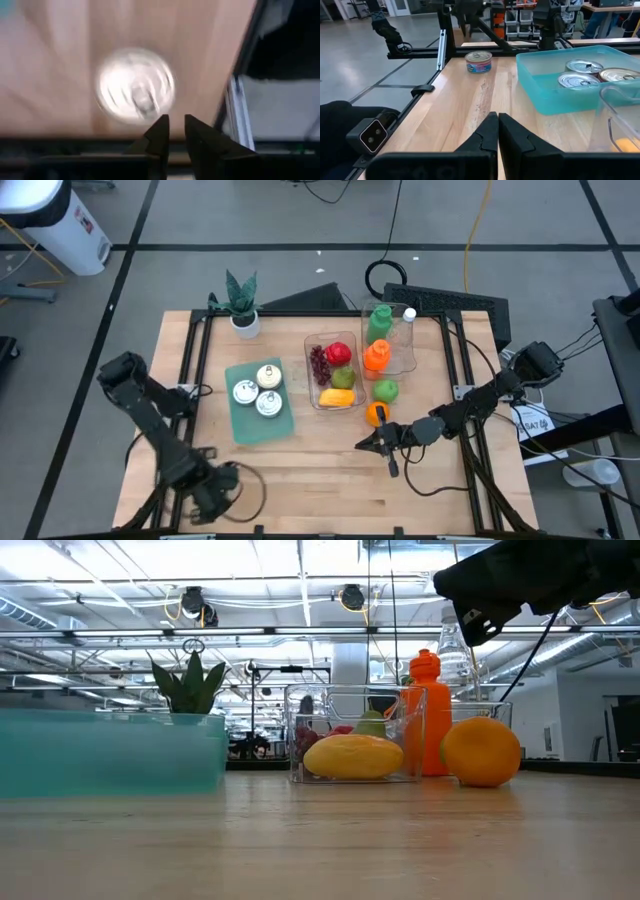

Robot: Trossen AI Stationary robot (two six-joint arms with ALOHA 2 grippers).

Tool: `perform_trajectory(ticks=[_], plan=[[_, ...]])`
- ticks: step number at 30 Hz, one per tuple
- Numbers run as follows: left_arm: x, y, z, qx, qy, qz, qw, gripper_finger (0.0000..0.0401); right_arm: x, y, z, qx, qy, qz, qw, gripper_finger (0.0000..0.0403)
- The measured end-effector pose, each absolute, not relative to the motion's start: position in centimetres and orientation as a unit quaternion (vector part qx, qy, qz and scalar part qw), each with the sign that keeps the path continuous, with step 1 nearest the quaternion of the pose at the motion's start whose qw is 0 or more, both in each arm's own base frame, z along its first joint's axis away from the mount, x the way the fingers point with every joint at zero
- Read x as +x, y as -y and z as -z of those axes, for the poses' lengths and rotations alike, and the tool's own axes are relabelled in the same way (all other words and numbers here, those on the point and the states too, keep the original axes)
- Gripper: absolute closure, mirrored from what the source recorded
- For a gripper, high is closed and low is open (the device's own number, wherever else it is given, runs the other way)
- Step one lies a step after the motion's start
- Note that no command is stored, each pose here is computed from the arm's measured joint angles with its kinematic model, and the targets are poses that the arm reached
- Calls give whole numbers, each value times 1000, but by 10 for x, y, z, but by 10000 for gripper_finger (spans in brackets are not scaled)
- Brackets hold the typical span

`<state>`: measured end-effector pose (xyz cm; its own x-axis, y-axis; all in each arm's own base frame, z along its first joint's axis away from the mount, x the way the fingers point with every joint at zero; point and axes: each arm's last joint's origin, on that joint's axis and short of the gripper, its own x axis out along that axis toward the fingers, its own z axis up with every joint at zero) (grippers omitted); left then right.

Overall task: Pick & Place Food Item
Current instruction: Put the blue tuna can into the green bin

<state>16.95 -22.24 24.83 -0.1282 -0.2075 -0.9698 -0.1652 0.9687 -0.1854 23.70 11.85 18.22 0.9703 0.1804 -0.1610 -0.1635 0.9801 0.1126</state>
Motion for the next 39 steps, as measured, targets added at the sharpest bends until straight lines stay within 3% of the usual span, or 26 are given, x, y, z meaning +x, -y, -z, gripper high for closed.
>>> perform_trajectory(ticks=[9, 16, 21, 27, 39], plan=[[149, 228, -236, -141, -817, -99, 551, 350, 237, -118, -182, 52, -85, -86, 991, 399], [146, 226, -207, -127, -827, -138, 530, 350, 237, -119, -182, 76, -87, -84, 990, 399], [143, 226, -190, -131, -820, -126, 543, 350, 235, -122, -183, 78, -86, -91, 989, 399], [133, 214, -166, -134, -833, -157, 514, 350, 233, -127, -186, 80, -72, -103, 989, 399], [153, 210, -149, -152, -776, -111, 602, 350, 233, -127, -186, 80, -71, -103, 989, 399]])
